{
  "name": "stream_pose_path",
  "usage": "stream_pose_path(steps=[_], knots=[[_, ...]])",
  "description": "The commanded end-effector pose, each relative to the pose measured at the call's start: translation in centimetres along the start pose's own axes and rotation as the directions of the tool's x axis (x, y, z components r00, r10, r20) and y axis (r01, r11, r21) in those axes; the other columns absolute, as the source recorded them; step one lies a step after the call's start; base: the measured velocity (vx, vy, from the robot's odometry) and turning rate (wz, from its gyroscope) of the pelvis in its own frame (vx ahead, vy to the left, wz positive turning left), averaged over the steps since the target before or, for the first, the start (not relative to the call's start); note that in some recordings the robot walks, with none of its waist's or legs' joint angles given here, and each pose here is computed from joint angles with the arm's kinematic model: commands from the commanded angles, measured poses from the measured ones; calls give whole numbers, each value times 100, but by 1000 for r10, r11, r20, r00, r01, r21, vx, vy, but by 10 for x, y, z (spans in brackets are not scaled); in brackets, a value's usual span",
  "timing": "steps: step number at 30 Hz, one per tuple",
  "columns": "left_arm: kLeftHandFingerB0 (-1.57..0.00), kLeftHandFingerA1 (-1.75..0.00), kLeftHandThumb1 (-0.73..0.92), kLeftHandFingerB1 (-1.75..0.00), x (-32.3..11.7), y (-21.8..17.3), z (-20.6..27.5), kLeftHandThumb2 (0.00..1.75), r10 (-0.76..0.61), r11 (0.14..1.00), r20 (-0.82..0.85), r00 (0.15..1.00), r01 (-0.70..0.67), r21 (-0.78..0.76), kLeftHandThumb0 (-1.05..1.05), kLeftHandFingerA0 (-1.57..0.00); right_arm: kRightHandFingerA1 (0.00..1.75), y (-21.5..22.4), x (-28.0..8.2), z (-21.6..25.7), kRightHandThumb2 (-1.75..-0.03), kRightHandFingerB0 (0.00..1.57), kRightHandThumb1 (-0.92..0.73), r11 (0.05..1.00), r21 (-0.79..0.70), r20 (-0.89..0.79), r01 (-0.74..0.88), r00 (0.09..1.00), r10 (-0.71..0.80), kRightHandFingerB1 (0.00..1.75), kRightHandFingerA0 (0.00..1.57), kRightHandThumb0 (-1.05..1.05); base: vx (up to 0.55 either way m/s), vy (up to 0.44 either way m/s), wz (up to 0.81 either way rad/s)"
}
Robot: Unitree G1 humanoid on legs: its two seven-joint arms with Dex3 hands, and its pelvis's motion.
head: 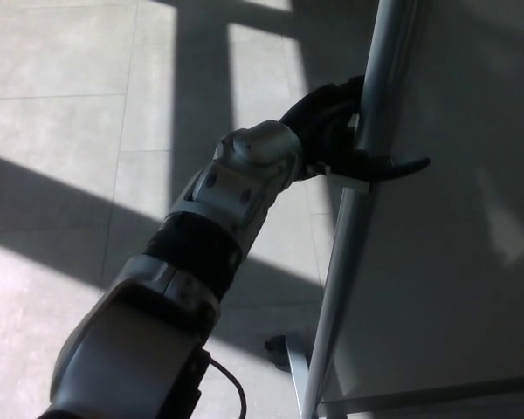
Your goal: A white board is being place on the right hand side and parallel to the robot and the robot uses its left hand to grab on the leftside of the whiteboard and drag the whiteboard from the right hand side to the left hand side
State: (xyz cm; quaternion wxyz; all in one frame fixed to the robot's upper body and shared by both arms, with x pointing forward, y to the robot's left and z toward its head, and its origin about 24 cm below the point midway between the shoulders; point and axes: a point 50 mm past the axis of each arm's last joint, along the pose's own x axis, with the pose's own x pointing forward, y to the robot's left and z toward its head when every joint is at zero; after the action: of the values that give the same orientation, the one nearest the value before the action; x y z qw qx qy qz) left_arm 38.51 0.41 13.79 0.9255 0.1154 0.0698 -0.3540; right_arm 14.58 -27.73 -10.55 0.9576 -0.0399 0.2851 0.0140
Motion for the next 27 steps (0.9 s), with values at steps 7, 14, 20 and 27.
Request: stream_pose_path(steps=[7,14,20,27], knots=[[-86,-79,82,-50,3,-7,4,65,141,988,131,981,-148,41,-15,-120,104,-5,2,5,-72,33,-77,1000,2,6,-9,1000,9,81,43,-66,0,0,0],[-91,-91,74,-78,-1,2,0,75,155,988,146,977,-157,1,-8,-107,104,-7,5,9,-73,38,-76,1000,-5,5,-11,1000,11,80,50,-68,0,0,0],[-92,-89,75,-73,-9,15,-8,66,107,994,133,985,-106,-14,-9,-104,106,-8,7,12,-72,37,-75,1000,22,11,-14,1000,14,80,51,-69,0,0,0],[-99,-82,70,-70,-23,28,-22,66,19,999,155,988,-24,30,-13,-107,104,-10,8,16,-72,39,-72,1000,12,23,-9,1000,8,80,47,-69,0,0,0]])
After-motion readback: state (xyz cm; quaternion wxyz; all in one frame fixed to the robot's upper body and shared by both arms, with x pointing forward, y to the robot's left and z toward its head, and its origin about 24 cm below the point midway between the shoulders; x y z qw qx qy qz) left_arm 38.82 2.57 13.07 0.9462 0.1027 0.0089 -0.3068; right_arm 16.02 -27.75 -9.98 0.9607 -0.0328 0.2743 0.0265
